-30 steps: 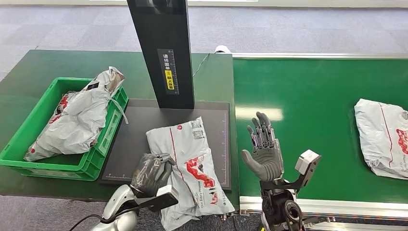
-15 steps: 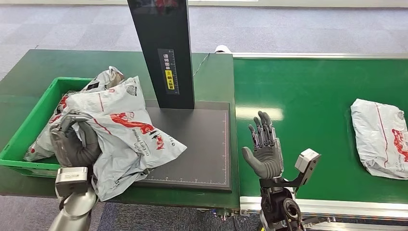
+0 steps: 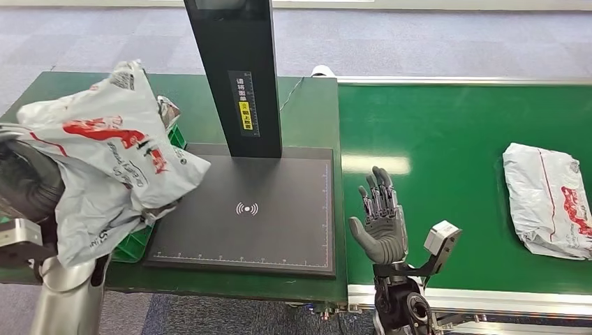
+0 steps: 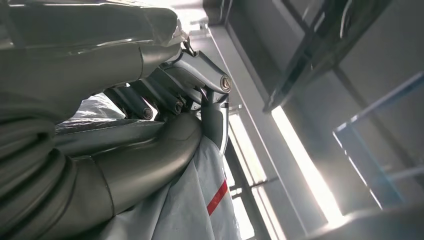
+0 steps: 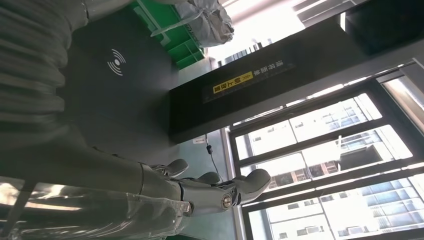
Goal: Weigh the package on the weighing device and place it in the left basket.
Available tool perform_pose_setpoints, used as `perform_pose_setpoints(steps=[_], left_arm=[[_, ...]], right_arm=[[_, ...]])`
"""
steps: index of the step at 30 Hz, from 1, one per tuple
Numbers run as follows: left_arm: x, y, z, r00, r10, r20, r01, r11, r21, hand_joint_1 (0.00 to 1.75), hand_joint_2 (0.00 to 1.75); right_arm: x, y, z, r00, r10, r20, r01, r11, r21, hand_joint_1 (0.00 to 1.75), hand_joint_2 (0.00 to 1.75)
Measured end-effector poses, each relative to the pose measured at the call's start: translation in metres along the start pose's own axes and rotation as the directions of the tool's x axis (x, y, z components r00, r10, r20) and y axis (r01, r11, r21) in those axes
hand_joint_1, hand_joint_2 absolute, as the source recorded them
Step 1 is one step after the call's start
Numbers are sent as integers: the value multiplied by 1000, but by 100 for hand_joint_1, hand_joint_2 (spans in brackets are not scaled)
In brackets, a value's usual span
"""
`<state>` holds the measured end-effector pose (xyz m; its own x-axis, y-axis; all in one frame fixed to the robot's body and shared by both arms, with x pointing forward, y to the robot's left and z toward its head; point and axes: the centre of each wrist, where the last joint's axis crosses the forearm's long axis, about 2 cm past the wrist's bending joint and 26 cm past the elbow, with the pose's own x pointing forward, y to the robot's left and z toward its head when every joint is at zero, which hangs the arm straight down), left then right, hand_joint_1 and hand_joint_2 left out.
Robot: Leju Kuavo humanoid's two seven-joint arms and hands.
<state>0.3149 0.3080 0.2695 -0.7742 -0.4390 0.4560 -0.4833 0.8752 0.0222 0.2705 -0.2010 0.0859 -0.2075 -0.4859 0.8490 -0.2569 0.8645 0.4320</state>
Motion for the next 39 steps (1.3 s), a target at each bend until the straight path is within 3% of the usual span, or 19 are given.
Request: perform_pose_setpoints(steps=[4,8,15,19,24,29,39], left_arm=[[-5,14,-26,999,-42,9,41,997,64,175,175],[-8,23,-37,998,-65,19,63,993,96,175,175],[-26,45,-68,982,-165,-87,173,980,95,175,175],[-53,65,-86,931,-297,-214,296,955,-38,175,175],[-93,81,-94,777,-529,-341,436,843,-315,175,175],[-120,94,-98,609,-708,-357,494,691,-527,175,175],[-145,114,-109,478,-814,-331,460,552,-695,175,175]], right_arm=[[-2,0,4,1000,-1,-9,1,1000,-7,0,175],[-3,0,6,1000,-1,-12,1,1000,-10,0,175],[-3,1,6,1000,-5,-14,5,1000,-5,0,175],[-3,1,6,1000,-4,-16,4,1000,-8,0,175],[-1,0,8,1000,-3,-21,3,1000,-9,0,175],[2,0,11,1000,-4,-28,4,1000,3,0,175],[6,-2,12,1000,-1,-23,1,1000,1,0,175]])
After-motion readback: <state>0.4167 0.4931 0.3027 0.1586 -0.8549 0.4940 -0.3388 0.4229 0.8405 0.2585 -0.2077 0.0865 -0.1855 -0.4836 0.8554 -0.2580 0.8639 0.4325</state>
